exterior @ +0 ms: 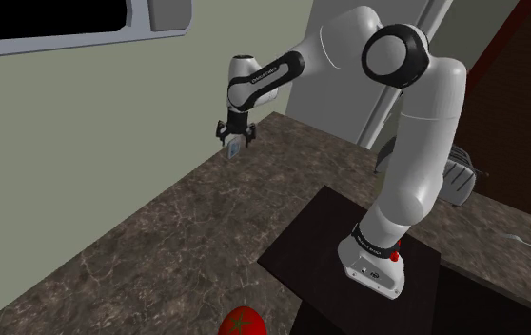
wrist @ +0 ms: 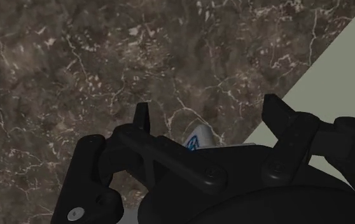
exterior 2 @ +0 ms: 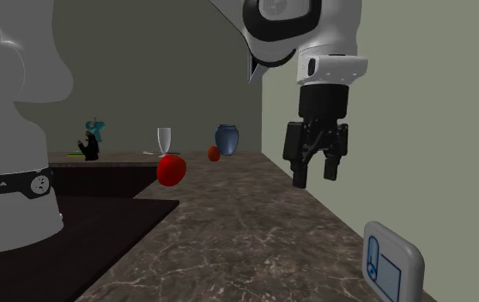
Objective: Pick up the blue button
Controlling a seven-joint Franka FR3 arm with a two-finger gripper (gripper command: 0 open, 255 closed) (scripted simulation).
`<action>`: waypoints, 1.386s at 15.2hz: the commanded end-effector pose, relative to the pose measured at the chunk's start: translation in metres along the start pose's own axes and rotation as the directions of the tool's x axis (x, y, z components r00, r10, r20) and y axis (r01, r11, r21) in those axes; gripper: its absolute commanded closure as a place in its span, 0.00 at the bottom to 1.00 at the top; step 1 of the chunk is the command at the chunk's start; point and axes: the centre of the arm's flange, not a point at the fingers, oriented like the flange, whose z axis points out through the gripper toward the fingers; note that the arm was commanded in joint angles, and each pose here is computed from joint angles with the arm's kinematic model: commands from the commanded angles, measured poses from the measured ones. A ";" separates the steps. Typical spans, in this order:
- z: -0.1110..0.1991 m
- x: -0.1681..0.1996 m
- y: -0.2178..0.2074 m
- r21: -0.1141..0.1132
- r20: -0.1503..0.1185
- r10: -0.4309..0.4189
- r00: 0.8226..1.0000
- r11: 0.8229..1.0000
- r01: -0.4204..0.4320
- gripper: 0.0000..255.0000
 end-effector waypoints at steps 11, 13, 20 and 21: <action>0.067 0.073 -0.018 0.016 -0.046 0.185 0.982 0.983 -0.185 0.00; 0.078 0.073 -0.018 0.016 -0.046 0.185 0.982 0.983 -0.185 0.00; 0.081 0.073 -0.019 0.016 -0.046 0.185 0.982 0.983 -0.185 1.00; 0.081 0.073 -0.018 0.016 -0.046 0.185 0.982 0.983 -0.185 1.00</action>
